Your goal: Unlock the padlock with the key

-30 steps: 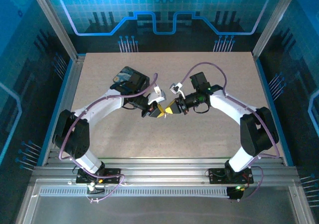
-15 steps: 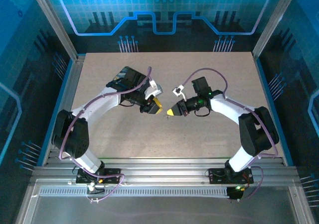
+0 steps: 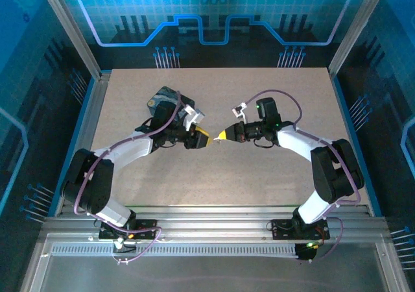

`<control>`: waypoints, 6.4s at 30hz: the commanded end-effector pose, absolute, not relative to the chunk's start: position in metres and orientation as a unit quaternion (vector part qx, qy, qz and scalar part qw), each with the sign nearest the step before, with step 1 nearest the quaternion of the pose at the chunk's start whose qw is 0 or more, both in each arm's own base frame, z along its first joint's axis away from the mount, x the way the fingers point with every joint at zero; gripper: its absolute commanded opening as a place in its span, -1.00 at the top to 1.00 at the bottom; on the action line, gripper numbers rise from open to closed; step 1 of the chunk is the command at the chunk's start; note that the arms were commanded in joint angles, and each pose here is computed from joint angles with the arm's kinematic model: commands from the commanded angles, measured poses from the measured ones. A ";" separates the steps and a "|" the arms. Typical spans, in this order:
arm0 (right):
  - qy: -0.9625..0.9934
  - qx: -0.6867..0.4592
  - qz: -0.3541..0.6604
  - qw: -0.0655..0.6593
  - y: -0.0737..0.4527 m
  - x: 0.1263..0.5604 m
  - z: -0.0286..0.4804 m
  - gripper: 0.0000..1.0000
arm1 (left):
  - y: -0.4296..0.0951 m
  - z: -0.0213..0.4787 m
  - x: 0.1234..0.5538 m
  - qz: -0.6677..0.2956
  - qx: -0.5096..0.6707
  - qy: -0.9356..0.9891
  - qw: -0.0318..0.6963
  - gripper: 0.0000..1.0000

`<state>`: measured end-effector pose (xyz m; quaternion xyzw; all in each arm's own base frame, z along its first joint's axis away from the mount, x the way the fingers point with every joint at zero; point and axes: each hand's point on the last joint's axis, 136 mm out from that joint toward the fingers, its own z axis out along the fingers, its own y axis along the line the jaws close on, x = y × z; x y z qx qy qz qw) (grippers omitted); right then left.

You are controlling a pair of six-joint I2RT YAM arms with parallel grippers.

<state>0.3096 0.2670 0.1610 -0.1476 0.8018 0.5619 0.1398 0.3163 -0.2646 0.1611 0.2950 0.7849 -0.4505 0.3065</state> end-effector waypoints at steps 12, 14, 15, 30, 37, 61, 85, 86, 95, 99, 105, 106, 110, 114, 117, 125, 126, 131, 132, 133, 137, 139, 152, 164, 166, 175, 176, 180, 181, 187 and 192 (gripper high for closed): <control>0.786 -0.130 0.582 0.162 0.266 0.316 0.180 1.00 | -0.272 0.174 0.330 -0.507 0.239 0.765 0.317 0.14; 0.782 -0.134 0.586 0.165 0.267 0.316 0.183 1.00 | -0.271 0.170 0.332 -0.498 0.234 0.773 0.316 0.14; 0.780 -0.136 0.587 0.167 0.267 0.316 0.185 1.00 | -0.270 0.168 0.333 -0.496 0.233 0.775 0.315 0.14; 0.773 -0.149 0.593 0.170 0.278 0.323 0.191 1.00 | -0.275 0.175 0.328 -0.517 0.237 0.766 0.300 0.34; 0.774 -0.157 0.591 0.164 0.282 0.318 0.189 1.00 | -0.277 0.180 0.327 -0.524 0.246 0.757 0.304 0.63; 0.814 -0.164 0.529 0.176 0.249 0.317 0.182 0.15 | -0.281 0.185 0.307 -0.546 0.289 0.744 0.254 1.00; 0.773 -0.256 0.553 0.179 0.286 0.297 0.194 0.44 | -0.282 0.193 0.305 -0.555 0.290 0.742 0.241 1.00; 0.773 -0.257 0.552 0.179 0.287 0.297 0.193 0.45 | -0.282 0.194 0.305 -0.556 0.290 0.741 0.241 1.00; 0.763 -0.274 0.558 0.177 0.289 0.288 0.193 0.77 | -0.283 0.198 0.303 -0.565 0.291 0.733 0.242 1.00; 0.754 -0.284 0.567 0.174 0.289 0.280 0.194 0.84 | -0.281 0.198 0.304 -0.571 0.287 0.731 0.238 1.00; 0.740 -0.302 0.575 0.174 0.291 0.267 0.197 0.79 | -0.281 0.199 0.304 -0.576 0.285 0.729 0.238 1.00; 0.740 -0.303 0.575 0.174 0.291 0.266 0.197 0.77 | -0.281 0.200 0.305 -0.577 0.284 0.728 0.238 1.00; 0.736 -0.308 0.576 0.175 0.290 0.262 0.196 0.84 | -0.279 0.200 0.305 -0.578 0.282 0.728 0.237 1.00; 0.733 -0.313 0.576 0.183 0.289 0.260 0.198 0.86 | -0.279 0.201 0.306 -0.579 0.280 0.727 0.239 1.00; 0.731 -0.315 0.577 0.185 0.288 0.258 0.199 0.79 | -0.278 0.201 0.307 -0.580 0.278 0.727 0.241 1.00; 0.746 -0.299 0.564 0.188 0.284 0.266 0.194 0.47 | -0.278 0.204 0.303 -0.586 0.283 0.721 0.240 1.00; 0.756 -0.288 0.557 0.190 0.280 0.271 0.191 0.44 | -0.278 0.205 0.302 -0.585 0.285 0.721 0.238 1.00; 0.765 -0.247 0.551 0.226 0.255 0.294 0.200 0.08 | -0.276 0.203 0.298 -0.578 0.292 0.727 0.230 1.00; 0.762 -0.248 0.548 0.239 0.252 0.296 0.206 0.06 | -0.276 0.203 0.297 -0.577 0.292 0.727 0.229 1.00; 0.760 -0.251 0.545 0.248 0.250 0.297 0.211 0.04 | -0.276 0.203 0.297 -0.576 0.293 0.728 0.228 1.00; 0.746 -0.273 0.548 0.262 0.254 0.295 0.225 0.01 | -0.276 0.204 0.297 -0.579 0.294 0.726 0.226 1.00; 0.739 -0.287 0.552 0.259 0.260 0.292 0.227 0.01 | -0.277 0.205 0.298 -0.580 0.293 0.726 0.226 1.00; 0.735 -0.325 0.554 0.217 0.289 0.281 0.210 0.05 | -0.277 0.212 0.297 -0.581 0.297 0.723 0.228 1.00; 0.730 -0.336 0.561 0.198 0.286 0.265 0.200 0.32 | -0.275 0.217 0.301 -0.583 0.291 0.720 0.237 1.00; 0.731 -0.335 0.560 0.197 0.286 0.264 0.197 0.35 | -0.275 0.217 0.301 -0.583 0.292 0.720 0.237 1.00; 0.737 -0.330 0.555 0.199 0.284 0.265 0.191 0.58 | -0.274 0.219 0.299 -0.587 0.289 0.719 0.235 1.00; 0.737 -0.330 0.554 0.202 0.284 0.266 0.191 0.60 | -0.274 0.218 0.299 -0.587 0.288 0.719 0.235 1.00; 0.740 -0.321 0.553 0.209 0.284 0.271 0.192 0.69 | -0.274 0.219 0.298 -0.589 0.288 0.718 0.232 1.00; 0.742 -0.317 0.551 0.210 0.283 0.273 0.191 0.71 | -0.274 0.218 0.297 -0.589 0.288 0.719 0.231 1.00; 0.747 -0.299 0.553 0.216 0.281 0.282 0.194 0.41 | -0.274 0.220 0.291 -0.590 0.296 0.717 0.226 1.00; 0.742 -0.290 0.556 0.235 0.276 0.290 0.206 0.28 | -0.272 0.218 0.289 -0.586 0.296 0.720 0.223 1.00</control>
